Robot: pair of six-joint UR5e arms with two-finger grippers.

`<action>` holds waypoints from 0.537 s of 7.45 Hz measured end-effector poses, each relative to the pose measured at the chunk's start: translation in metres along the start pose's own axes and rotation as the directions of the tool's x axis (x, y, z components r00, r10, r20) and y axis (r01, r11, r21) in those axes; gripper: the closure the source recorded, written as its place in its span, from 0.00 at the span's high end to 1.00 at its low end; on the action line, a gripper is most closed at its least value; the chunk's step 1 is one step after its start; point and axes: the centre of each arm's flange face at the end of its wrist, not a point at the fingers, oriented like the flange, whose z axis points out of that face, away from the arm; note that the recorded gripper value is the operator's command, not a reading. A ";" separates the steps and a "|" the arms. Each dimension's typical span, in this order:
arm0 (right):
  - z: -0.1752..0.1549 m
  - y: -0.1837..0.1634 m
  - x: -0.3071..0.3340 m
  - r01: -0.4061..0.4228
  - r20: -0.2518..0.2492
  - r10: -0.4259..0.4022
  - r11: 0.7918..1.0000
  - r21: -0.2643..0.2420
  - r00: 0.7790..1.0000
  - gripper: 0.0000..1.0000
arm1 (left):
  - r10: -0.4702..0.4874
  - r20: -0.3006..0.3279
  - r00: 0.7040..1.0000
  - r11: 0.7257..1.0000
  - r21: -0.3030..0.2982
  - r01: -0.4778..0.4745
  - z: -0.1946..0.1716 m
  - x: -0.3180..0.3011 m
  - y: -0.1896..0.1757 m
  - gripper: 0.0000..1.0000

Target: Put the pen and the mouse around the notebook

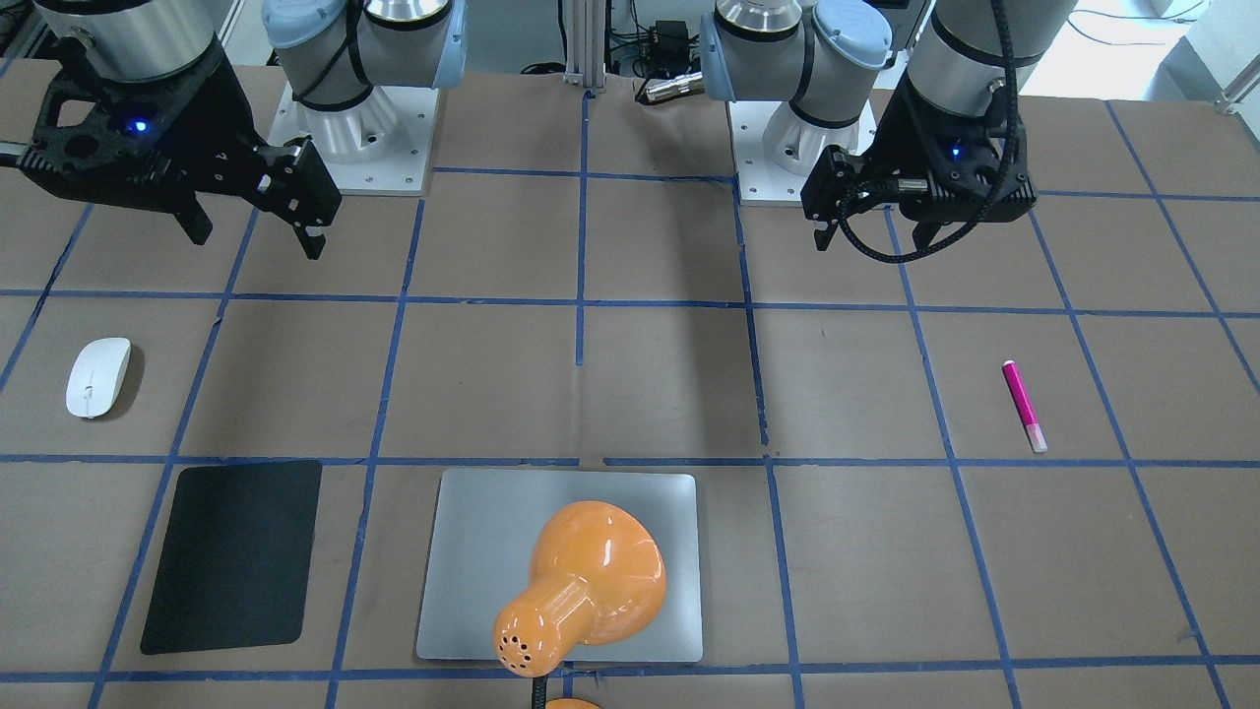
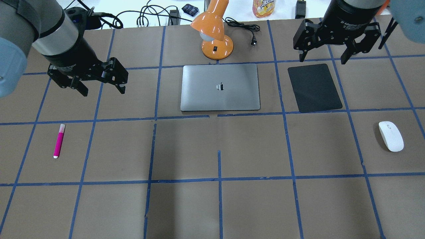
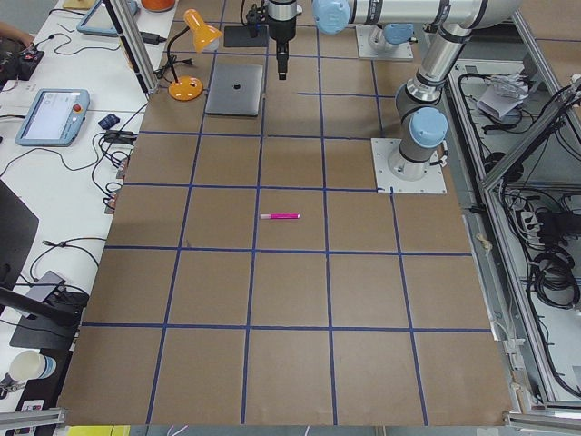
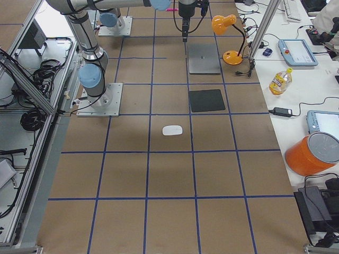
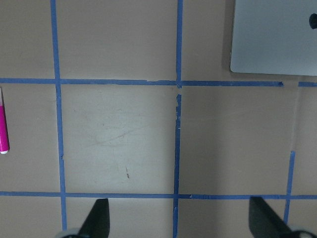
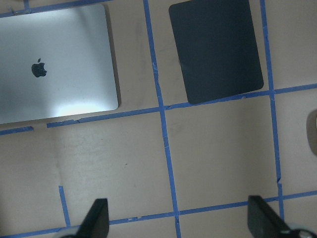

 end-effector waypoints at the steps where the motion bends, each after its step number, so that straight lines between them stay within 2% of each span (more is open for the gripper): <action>1: 0.000 0.000 0.000 0.000 0.000 0.000 1.000 0.000 1.000 1.00 | 0.000 0.000 1.000 1.000 0.000 0.000 0.001 0.000 -0.001 1.00; 4: 0.001 -0.001 0.000 0.001 -0.001 -0.001 1.000 -0.002 1.000 1.00 | -0.002 0.001 1.000 1.000 0.007 0.002 0.004 -0.001 -0.007 1.00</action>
